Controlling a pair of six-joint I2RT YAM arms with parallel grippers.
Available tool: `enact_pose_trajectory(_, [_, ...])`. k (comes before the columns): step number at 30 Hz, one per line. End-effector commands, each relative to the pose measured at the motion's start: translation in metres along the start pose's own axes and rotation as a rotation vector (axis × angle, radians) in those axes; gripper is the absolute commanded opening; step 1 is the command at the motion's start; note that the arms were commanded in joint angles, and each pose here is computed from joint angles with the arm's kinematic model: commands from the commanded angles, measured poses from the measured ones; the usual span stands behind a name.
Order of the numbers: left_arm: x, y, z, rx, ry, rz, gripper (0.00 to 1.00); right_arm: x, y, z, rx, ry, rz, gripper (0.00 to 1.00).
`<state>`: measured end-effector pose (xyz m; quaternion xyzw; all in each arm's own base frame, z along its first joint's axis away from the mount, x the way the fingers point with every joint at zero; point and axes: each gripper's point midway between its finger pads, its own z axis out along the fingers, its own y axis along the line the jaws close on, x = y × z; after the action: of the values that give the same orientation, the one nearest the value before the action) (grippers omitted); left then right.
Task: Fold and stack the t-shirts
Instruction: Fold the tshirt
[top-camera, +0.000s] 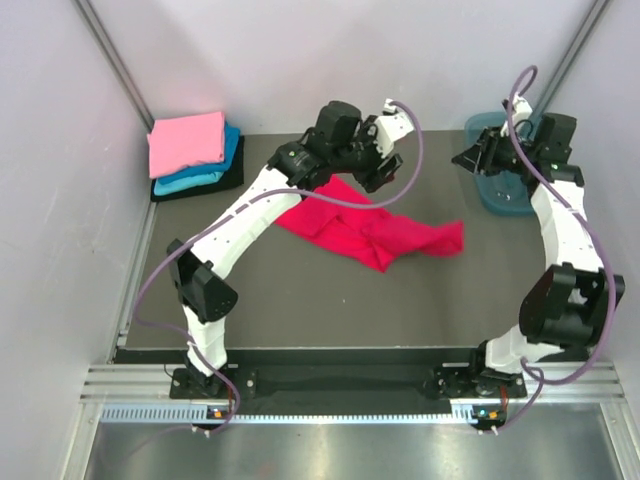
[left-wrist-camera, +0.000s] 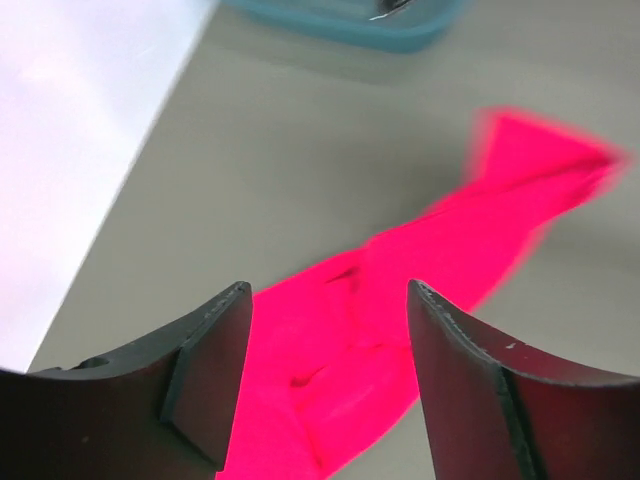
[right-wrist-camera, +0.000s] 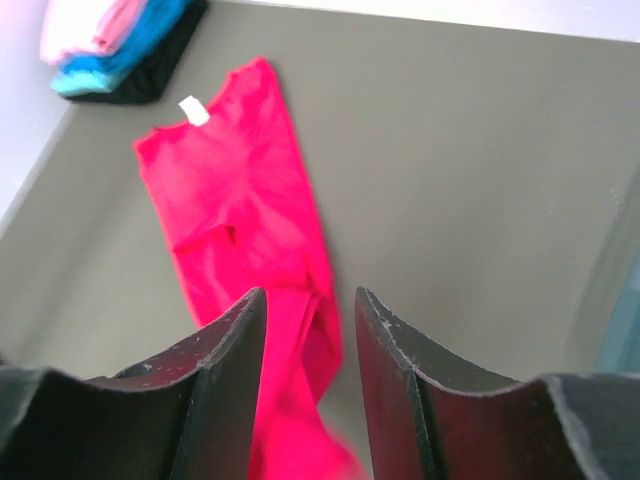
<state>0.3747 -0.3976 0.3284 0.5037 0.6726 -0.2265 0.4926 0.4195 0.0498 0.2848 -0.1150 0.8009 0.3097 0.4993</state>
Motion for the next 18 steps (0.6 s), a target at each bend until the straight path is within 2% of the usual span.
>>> enact_pose_trajectory(1, [-0.021, 0.059, -0.042, -0.285, -0.079, -0.015, 0.69, -0.026, 0.009, 0.016, -0.029, -0.011, -0.18, 0.41])
enact_pose_trajectory(2, [-0.006, 0.08, -0.054, -0.336, -0.06, -0.064, 0.69, -0.028, 0.013, 0.02, -0.036, -0.002, -0.222, 0.41])
enact_pose_trajectory(4, [0.04, 0.096, -0.053, -0.36, 0.024, -0.147, 0.69, -0.013, 0.014, 0.037, -0.048, 0.056, -0.256, 0.41])
enact_pose_trajectory(5, [0.066, 0.117, -0.06, -0.404, 0.063, -0.232, 0.68, -0.009, 0.024, 0.047, -0.075, 0.072, -0.3, 0.41])
enact_pose_trajectory(7, [0.105, 0.138, -0.062, -0.446, 0.135, -0.357, 0.67, 0.004, 0.025, 0.066, -0.092, 0.106, -0.285, 0.41])
enact_pose_trajectory(8, [0.147, 0.154, -0.065, -0.475, 0.209, -0.512, 0.65, 0.005, 0.023, 0.069, -0.093, 0.11, -0.258, 0.41])
enact_pose_trajectory(10, [0.174, 0.167, -0.07, -0.497, 0.223, -0.653, 0.64, 0.02, 0.043, 0.09, -0.15, 0.148, -0.266, 0.41])
enact_pose_trajectory(11, [0.188, 0.181, -0.08, -0.53, 0.22, -0.679, 0.64, 0.022, 0.049, 0.095, -0.165, 0.154, -0.282, 0.41])
enact_pose_trajectory(15, [0.237, 0.186, -0.089, -0.579, 0.333, -0.76, 0.65, 0.043, 0.05, 0.127, -0.203, 0.227, -0.301, 0.41])
enact_pose_trajectory(18, [0.275, 0.186, -0.1, -0.611, 0.366, -0.913, 0.65, 0.044, 0.045, 0.15, -0.22, 0.231, -0.264, 0.41])
